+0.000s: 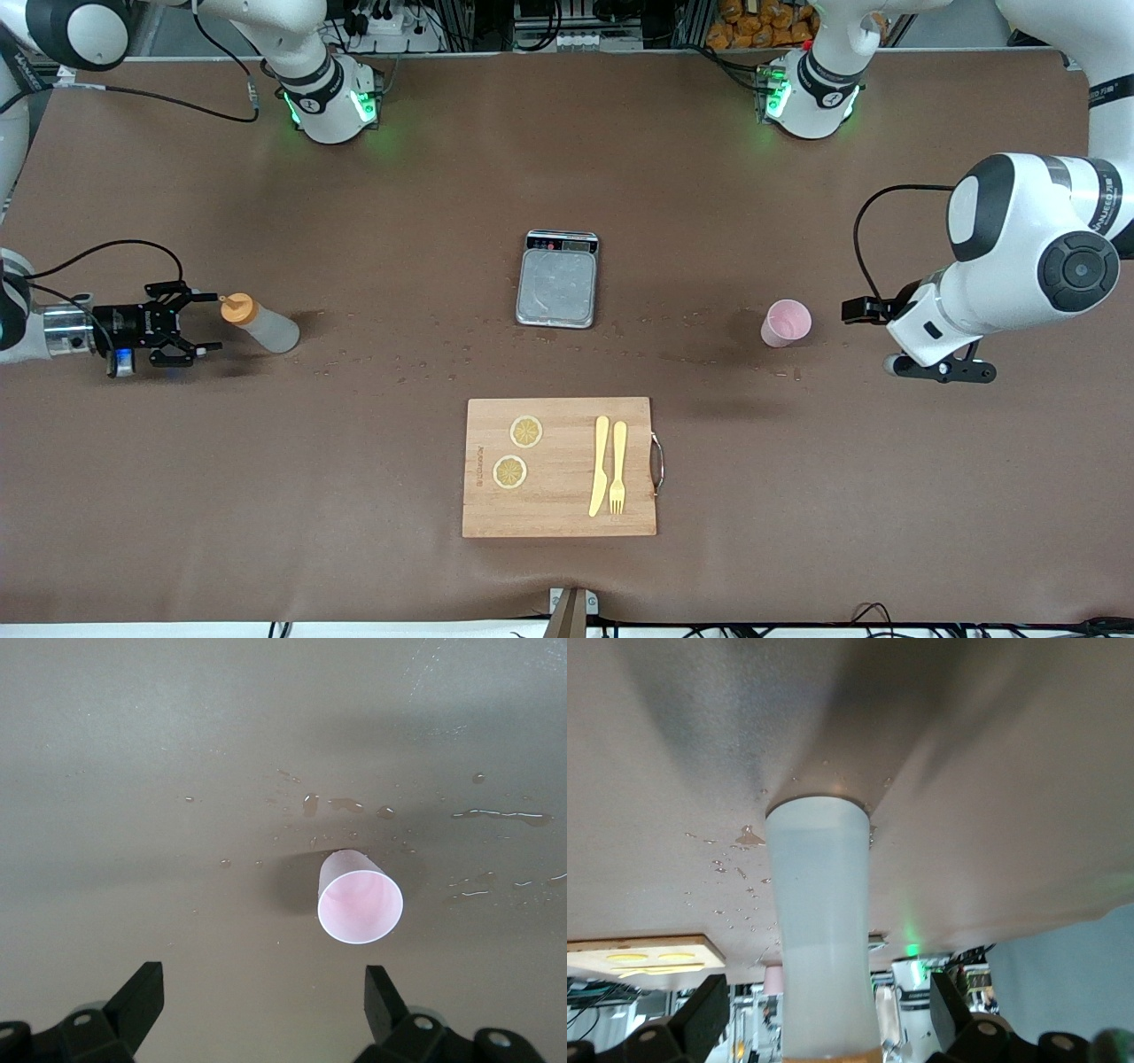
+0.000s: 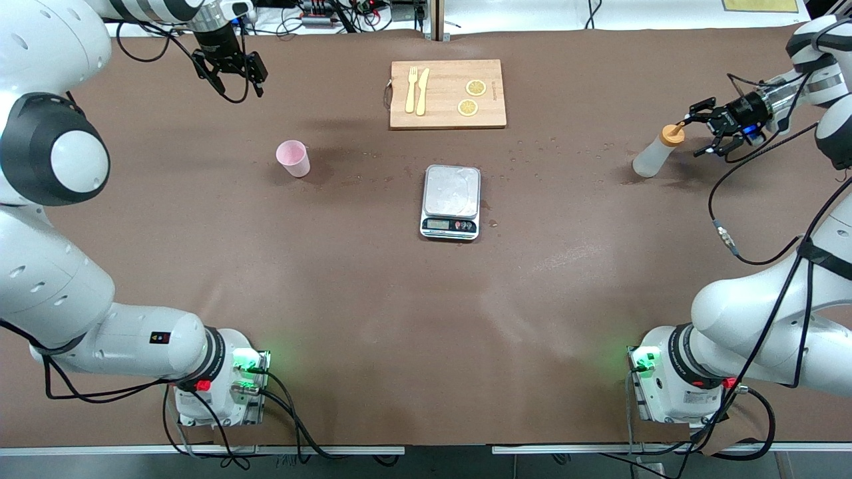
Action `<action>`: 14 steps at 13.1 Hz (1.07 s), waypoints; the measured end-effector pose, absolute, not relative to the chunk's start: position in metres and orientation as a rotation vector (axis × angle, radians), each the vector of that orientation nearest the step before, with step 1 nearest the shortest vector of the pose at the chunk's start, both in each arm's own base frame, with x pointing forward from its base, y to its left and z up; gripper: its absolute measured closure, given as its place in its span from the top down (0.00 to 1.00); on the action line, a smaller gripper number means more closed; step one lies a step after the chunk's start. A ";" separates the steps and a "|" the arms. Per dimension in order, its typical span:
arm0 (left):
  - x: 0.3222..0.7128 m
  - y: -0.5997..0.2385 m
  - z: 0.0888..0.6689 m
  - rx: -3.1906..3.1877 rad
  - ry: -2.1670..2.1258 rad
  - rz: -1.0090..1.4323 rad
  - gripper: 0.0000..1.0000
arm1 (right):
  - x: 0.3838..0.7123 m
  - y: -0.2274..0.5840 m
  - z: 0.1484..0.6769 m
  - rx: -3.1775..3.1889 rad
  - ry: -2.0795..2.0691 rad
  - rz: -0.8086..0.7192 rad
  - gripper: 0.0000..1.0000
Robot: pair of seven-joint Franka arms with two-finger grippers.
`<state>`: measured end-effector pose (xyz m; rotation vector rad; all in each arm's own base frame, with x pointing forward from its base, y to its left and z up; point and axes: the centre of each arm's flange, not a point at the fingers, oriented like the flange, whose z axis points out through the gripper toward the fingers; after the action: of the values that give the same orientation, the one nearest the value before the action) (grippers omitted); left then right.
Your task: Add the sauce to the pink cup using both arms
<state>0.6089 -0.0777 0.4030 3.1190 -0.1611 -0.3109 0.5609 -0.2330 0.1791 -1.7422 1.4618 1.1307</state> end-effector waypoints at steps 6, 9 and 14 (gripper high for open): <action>0.610 -0.079 0.405 3.119 -0.164 -0.303 1.00 | 0.551 -0.235 0.135 -1.573 1.465 1.181 1.00; 0.607 -0.091 0.399 3.049 -0.139 -0.325 1.00 | 0.545 -0.239 0.125 -1.544 1.472 1.196 1.00; 0.605 -0.108 0.351 3.035 -0.155 -0.309 1.00 | 0.546 -0.224 0.114 -1.566 1.408 1.204 1.00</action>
<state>0.6049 -0.1077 0.3514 3.0347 -0.1553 -0.3095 0.5463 -0.2239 0.1141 -1.5662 1.4080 1.2044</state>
